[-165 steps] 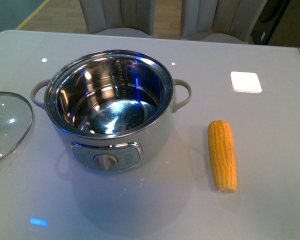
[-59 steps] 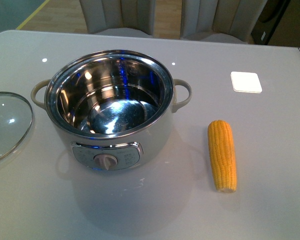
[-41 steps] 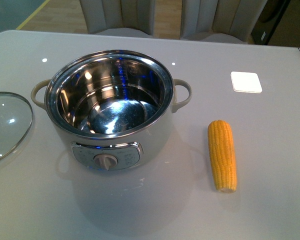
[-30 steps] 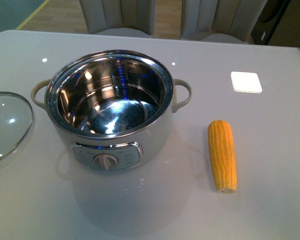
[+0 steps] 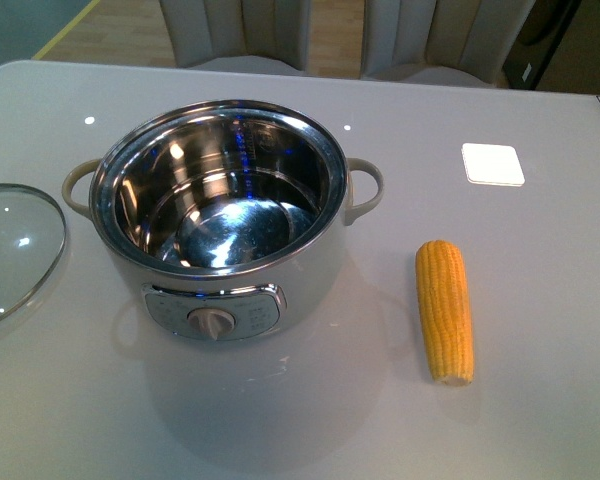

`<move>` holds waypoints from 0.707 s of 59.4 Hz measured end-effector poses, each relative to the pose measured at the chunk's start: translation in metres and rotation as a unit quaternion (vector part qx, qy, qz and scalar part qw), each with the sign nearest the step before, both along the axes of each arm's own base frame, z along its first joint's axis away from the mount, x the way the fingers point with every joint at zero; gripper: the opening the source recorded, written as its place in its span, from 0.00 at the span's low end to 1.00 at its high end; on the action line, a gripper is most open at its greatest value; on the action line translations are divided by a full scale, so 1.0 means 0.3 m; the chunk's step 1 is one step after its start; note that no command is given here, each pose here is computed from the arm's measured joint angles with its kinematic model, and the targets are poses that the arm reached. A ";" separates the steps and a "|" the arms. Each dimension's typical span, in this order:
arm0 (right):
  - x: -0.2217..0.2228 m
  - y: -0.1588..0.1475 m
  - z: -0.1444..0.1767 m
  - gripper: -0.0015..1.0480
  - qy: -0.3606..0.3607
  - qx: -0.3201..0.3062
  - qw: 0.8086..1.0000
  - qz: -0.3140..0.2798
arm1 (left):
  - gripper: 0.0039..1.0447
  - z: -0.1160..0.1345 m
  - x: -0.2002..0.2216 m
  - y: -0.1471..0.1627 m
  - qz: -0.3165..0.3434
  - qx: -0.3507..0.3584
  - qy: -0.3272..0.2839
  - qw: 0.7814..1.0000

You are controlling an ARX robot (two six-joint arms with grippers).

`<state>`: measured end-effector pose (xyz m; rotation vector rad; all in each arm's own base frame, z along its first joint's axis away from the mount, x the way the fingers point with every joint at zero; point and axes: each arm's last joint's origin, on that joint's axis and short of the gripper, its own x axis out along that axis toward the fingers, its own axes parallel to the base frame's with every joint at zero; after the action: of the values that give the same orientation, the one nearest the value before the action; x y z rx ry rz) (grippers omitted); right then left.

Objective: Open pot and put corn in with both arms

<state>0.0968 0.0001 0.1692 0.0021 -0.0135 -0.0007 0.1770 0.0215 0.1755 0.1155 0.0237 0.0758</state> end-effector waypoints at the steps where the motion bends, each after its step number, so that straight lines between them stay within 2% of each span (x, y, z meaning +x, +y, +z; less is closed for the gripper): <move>1: 0.000 0.000 0.000 0.92 0.000 0.000 1.000 0.000 | 0.94 0.000 0.000 0.000 0.000 0.000 0.000 1.000; 5: 0.000 0.000 0.000 0.92 0.000 0.000 1.000 0.000 | 0.93 0.000 0.000 -0.001 -0.005 -0.002 -0.001 1.000; 10: 0.000 0.000 0.000 0.92 0.000 0.000 1.000 0.000 | 0.80 -0.003 -0.013 -0.009 -0.030 -0.029 -0.007 0.999; 11: 0.000 0.000 0.000 0.92 0.000 0.000 1.000 0.000 | 0.73 -0.014 -0.023 -0.014 -0.033 -0.037 -0.013 0.999; 18: 0.000 0.000 0.000 0.92 0.000 0.000 1.000 0.000 | 0.52 -0.047 -0.058 -0.028 -0.036 -0.051 -0.002 0.998; 26: 0.000 0.000 0.000 0.92 0.000 0.000 1.000 0.000 | 0.30 -0.042 -0.086 -0.057 -0.026 -0.054 -0.005 0.998; 28: 0.000 0.000 0.000 0.92 0.000 0.000 1.000 0.000 | 0.20 -0.038 -0.098 -0.069 -0.038 -0.054 -0.007 0.998; 33: 0.000 0.000 0.000 0.92 0.000 0.000 1.000 0.000 | 0.03 -0.039 -0.116 -0.070 -0.035 -0.056 -0.006 0.998; 42: 0.000 0.000 0.000 0.92 0.000 0.000 1.000 0.000 | 0.03 -0.026 -0.145 -0.070 -0.036 -0.056 -0.012 0.998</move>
<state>0.0968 0.0001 0.1692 0.0021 -0.0135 -0.0007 0.1336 0.0004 0.1676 0.0025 -0.0002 0.0034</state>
